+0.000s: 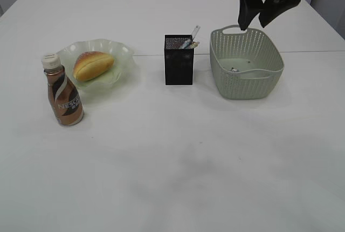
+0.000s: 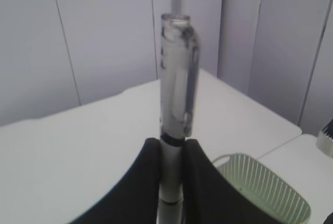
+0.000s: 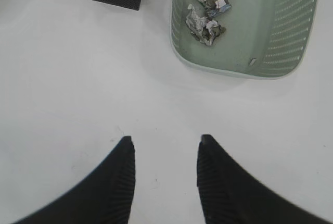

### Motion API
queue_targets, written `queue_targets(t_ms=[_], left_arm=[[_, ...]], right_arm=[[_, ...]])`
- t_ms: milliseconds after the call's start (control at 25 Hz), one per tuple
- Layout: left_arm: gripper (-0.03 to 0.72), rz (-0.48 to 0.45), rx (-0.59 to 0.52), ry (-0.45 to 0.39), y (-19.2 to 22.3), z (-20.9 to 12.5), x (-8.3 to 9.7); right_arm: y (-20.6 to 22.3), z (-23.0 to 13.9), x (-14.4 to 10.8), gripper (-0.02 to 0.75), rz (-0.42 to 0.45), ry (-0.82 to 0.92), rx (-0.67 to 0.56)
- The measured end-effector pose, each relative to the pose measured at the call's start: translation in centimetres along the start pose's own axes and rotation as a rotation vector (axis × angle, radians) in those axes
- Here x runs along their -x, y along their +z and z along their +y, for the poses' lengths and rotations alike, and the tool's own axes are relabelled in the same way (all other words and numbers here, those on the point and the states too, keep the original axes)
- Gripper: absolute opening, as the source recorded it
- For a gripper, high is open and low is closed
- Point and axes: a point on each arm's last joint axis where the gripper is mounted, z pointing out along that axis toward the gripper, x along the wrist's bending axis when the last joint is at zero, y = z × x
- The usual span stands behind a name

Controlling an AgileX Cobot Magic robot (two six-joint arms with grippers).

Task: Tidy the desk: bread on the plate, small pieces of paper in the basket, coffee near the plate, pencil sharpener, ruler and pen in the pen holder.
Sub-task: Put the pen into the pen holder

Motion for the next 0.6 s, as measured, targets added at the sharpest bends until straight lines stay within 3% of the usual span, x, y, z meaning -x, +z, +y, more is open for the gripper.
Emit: queue_targets(t_ms=[80,240,360,600], left_arm=[[0.062,-0.037,0.116,0.018,0.0,-1.7,0.4],[0.062,-0.099,0.245,0.007,0.8,-5.8,1.0],[0.062,-0.101,0.258,-0.045,2.1,-7.5,1.0],[0.062,-0.094,0.194,-0.065,6.4,-11.9,0.8]], right_arm=[[0.0,0.0,0.0,0.329,0.0,0.0,0.0],[0.0,0.0,0.0,0.329,0.0,0.0,0.0],[0.0,0.0,0.1,0.329,-0.009,-0.003,0.002],[0.0,0.1,0.6,0.329,-0.061,-0.02,0.011]])
